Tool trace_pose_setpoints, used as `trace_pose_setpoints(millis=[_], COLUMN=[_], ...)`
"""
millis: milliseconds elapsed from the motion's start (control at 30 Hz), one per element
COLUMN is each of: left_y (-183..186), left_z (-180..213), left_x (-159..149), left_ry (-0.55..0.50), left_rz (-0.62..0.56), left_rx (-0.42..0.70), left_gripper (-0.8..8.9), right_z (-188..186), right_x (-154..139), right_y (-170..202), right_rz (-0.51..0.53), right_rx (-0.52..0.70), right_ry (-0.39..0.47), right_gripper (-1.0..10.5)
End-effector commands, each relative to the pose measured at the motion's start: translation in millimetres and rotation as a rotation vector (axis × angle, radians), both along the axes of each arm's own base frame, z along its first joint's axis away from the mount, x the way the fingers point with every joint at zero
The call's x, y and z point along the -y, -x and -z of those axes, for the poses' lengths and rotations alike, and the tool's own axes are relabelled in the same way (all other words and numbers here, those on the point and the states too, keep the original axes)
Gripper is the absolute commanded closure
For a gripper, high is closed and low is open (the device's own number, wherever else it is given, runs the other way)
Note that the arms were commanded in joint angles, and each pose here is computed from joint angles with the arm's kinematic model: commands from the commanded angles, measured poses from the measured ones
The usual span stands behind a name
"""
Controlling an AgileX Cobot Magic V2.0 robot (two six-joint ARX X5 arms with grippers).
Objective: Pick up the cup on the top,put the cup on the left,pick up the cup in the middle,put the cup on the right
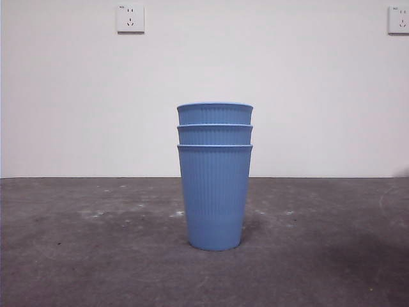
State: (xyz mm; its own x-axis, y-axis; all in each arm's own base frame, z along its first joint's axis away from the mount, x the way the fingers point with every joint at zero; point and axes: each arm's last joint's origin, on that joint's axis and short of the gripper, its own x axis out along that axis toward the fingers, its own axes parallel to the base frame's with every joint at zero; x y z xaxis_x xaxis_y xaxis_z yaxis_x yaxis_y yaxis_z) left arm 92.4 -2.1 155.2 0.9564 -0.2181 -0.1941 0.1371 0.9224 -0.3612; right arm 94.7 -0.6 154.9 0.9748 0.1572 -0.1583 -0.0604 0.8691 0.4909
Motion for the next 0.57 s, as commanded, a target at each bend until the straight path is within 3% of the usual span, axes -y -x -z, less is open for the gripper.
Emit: trace_pose_setpoints(millis=[33, 300, 567], left_y=[2.0, 13.1, 15.0], left_z=[-9.3, -41.7, -77.7], left_x=[0.4, 3.4, 7.4], left_ry=[0.058, 0.091, 0.112], left_rz=[0.004, 0.08, 0.227], left_rx=[0.01, 0.02, -0.03], left_gripper=[8.21, 8.21, 8.21], right_z=[-5.8, -38.6, -89.2], right_x=[-1.8, -5.3, -9.4], right_y=[0.8, -1.3, -13.6], right_rz=[-0.041, -0.171, -0.392], right_rx=[-0.019, -0.092, -0.184], right_ry=[-0.101, -0.131, -0.042], right_gripper=[9.6, 9.6, 9.6])
